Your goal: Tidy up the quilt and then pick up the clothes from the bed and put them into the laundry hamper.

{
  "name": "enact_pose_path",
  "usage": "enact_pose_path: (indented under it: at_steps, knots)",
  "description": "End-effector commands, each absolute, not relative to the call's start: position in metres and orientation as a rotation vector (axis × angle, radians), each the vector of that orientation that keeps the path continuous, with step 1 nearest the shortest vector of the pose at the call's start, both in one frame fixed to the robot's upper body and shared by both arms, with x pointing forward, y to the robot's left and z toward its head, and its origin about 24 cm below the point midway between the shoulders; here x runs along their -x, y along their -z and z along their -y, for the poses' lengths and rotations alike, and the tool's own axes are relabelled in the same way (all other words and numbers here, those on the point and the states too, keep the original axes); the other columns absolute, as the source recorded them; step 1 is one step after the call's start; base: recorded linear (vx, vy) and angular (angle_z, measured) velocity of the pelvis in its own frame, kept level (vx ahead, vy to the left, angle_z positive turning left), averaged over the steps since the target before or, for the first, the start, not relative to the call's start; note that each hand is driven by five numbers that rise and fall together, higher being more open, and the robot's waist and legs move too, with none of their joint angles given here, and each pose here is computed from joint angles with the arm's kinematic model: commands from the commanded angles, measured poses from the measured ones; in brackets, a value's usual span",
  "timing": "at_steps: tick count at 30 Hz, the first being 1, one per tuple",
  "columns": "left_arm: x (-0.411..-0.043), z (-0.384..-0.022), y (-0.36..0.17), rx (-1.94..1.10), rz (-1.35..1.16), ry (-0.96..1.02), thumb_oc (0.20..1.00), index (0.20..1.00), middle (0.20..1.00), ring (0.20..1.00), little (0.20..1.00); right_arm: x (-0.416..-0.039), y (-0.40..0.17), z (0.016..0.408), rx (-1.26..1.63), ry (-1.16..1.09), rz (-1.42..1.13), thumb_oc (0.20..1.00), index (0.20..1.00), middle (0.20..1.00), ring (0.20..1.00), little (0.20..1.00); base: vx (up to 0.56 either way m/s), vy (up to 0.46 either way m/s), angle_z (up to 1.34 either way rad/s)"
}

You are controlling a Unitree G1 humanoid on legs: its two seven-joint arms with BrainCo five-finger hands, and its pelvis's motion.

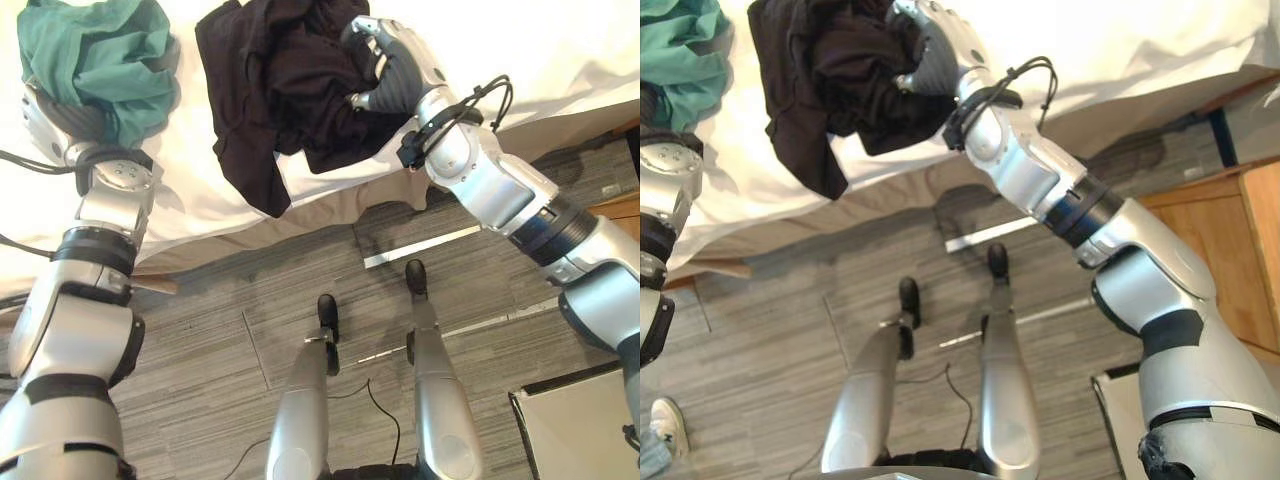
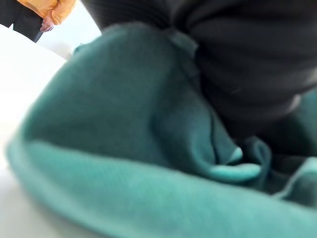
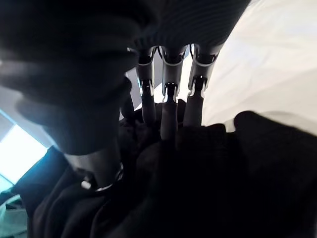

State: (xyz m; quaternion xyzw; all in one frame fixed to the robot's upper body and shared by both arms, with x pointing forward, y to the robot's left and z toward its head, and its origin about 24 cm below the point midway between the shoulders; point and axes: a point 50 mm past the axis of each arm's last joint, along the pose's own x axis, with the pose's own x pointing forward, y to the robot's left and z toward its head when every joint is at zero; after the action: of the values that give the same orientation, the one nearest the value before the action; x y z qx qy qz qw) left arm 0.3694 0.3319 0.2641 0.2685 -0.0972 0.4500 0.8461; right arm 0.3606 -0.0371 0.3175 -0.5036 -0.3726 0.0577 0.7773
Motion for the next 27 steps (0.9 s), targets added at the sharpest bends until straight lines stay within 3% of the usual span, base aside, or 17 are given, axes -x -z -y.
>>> enact_pose_path:
  at_steps: [1,17,18,19,27]
  knots:
    - [-0.372,-0.325,-0.295,-0.589,0.284,-0.948,0.200,0.200,0.200,0.200,0.200,-0.345,-0.356,0.017,1.161,-0.080,0.980,1.000,1.000,1.000,1.000,1.000,0.02,-0.024,0.19]
    - [-0.375,-0.323,-0.292,-0.628,0.281,-0.937,0.200,0.200,0.200,0.200,0.200,-0.350,-0.342,-0.003,1.122,-0.118,0.919,1.000,1.000,1.000,1.000,1.000,0.00,-0.016,0.10]
    - [-0.375,-0.323,-0.291,-0.625,0.282,-0.936,0.200,0.200,0.200,0.200,0.200,-0.351,-0.340,-0.004,1.131,-0.124,0.902,0.724,0.724,0.724,0.724,0.724,0.00,0.044,0.01]
    - [-0.375,-0.322,-0.291,-0.624,0.283,-0.935,0.200,0.200,0.200,0.200,0.200,-0.351,-0.338,-0.004,1.137,-0.126,0.894,0.200,0.200,0.200,0.200,0.200,0.00,0.052,0.00]
    - [-0.377,-0.319,-0.293,-0.640,0.291,-0.925,0.200,0.200,0.200,0.200,0.200,-0.361,-0.325,-0.001,1.158,-0.127,0.830,0.200,0.200,0.200,0.200,0.200,0.00,-0.004,0.05]
